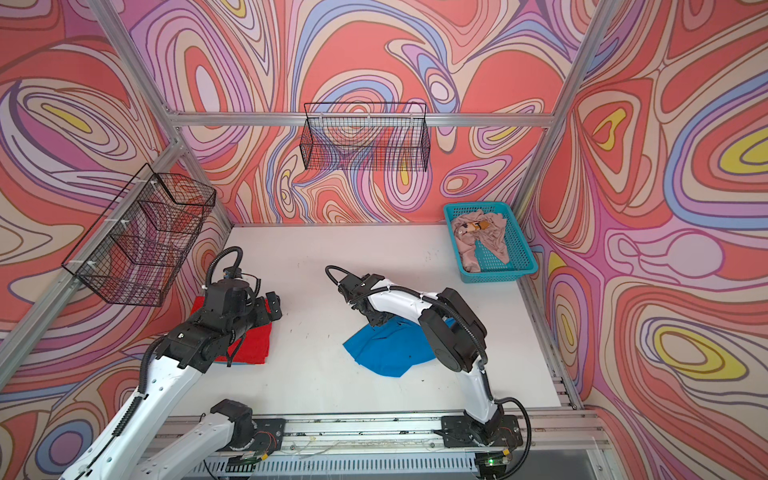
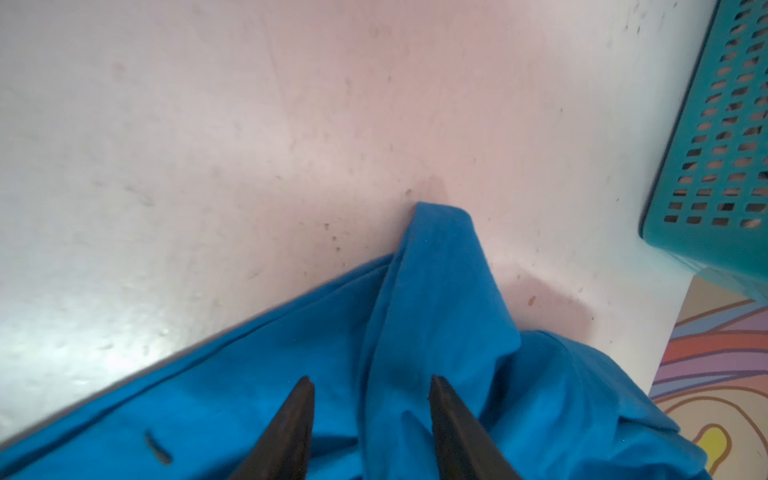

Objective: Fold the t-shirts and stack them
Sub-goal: 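Move the right gripper to the blue t-shirt edge farthest from the robot and pinch it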

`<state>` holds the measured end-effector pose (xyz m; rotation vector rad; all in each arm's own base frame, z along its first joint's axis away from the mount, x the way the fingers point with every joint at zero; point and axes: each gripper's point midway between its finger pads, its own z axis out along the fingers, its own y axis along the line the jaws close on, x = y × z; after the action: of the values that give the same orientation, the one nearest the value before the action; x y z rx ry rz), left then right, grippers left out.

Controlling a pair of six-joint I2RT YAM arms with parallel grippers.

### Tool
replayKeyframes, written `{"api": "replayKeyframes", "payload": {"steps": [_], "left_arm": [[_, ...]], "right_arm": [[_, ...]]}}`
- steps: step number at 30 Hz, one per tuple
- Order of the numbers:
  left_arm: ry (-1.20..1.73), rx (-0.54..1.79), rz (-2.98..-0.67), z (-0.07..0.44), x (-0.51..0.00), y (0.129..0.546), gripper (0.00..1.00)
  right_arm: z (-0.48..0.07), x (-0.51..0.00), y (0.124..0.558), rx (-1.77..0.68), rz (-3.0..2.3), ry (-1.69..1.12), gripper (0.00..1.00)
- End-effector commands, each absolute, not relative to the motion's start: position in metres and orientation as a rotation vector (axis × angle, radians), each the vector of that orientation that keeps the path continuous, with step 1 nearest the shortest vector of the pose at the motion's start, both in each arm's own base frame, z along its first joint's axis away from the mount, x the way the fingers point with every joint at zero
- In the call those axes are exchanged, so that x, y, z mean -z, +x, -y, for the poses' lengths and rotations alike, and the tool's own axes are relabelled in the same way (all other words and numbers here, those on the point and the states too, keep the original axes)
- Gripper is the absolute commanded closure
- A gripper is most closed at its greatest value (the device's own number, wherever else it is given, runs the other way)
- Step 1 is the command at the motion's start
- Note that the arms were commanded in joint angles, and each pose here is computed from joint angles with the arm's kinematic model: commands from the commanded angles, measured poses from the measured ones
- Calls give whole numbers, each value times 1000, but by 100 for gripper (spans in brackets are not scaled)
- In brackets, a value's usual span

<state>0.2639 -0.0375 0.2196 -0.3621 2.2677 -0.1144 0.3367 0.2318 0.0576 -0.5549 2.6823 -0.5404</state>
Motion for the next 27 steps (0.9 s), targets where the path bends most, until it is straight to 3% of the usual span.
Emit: {"api": "replayKeyframes", "payload": {"steps": [1,10,13,27], "left_arm": [[-378,112,-2274,35,-222,261,0],[-379,113,-2272,35,-223,261,0],[-377,114,-2273,35,-222,260,0],[-375,112,-2284,36,-220,261,0]], "right_arm": [[-225,-61,338,627,-2663,-570,52],[-216,-35,336,713,-2670,-607,52],[-215,-28,336,720,-2678,-612,60],[-195,-35,345,757,-2682,-564,81]]}}
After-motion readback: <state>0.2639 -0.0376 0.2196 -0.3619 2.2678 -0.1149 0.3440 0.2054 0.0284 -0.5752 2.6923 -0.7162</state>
